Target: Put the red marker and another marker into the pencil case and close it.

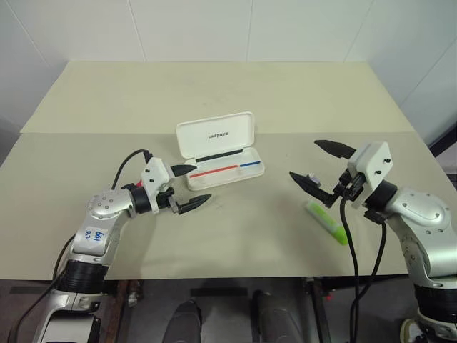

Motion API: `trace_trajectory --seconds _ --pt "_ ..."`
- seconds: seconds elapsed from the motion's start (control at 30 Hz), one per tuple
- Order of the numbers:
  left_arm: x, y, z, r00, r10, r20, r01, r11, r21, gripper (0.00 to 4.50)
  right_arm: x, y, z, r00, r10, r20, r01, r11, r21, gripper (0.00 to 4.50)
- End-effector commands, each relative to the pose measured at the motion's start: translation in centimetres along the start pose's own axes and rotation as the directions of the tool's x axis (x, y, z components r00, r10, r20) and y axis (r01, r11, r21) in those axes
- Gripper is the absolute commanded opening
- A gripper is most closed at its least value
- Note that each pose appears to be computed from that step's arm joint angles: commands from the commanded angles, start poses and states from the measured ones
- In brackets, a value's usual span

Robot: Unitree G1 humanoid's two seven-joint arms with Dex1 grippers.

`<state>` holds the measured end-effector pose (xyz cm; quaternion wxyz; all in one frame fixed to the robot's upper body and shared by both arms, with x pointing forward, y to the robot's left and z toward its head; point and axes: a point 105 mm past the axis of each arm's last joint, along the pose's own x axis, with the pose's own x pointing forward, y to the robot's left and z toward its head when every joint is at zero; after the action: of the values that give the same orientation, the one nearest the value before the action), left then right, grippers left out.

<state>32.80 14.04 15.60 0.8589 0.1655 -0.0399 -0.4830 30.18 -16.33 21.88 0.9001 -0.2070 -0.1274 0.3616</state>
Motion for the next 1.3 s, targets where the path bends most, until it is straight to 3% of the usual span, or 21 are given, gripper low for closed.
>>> trace_trajectory --seconds 0.03,0.1,1.0,1.2,1.3 --pt "-0.2 0.8 -0.2 0.999 -0.008 -0.04 0.01 0.999 0.037 3.57 0.3 0.1 1.8 0.999 -0.015 0.048 0.016 0.999 -0.032 4.5" --pt "0.3 1.2 0.0 0.999 -0.009 -0.043 0.011 0.999 0.05 2.91 0.2 0.3 1.6 0.999 -0.019 0.048 0.02 1.0 -0.024 4.5" --pt "5.6 1.3 -2.0 0.951 -0.195 -0.239 0.217 0.974 0.071 2.91 -0.5 2.6 1.9 0.986 -0.14 0.093 0.139 0.99 0.024 4.5" --pt "6.1 1.9 -2.1 0.946 -0.168 -0.277 0.189 0.98 0.053 2.91 -0.7 2.7 2.0 0.986 -0.142 0.091 0.14 0.99 0.022 4.5" --pt "5.7 2.2 -2.4 0.94 -0.16 -0.301 0.18 0.983 0.041 2.34 -0.6 2.9 2.0 0.987 -0.129 0.09 0.128 0.992 0.021 4.5"
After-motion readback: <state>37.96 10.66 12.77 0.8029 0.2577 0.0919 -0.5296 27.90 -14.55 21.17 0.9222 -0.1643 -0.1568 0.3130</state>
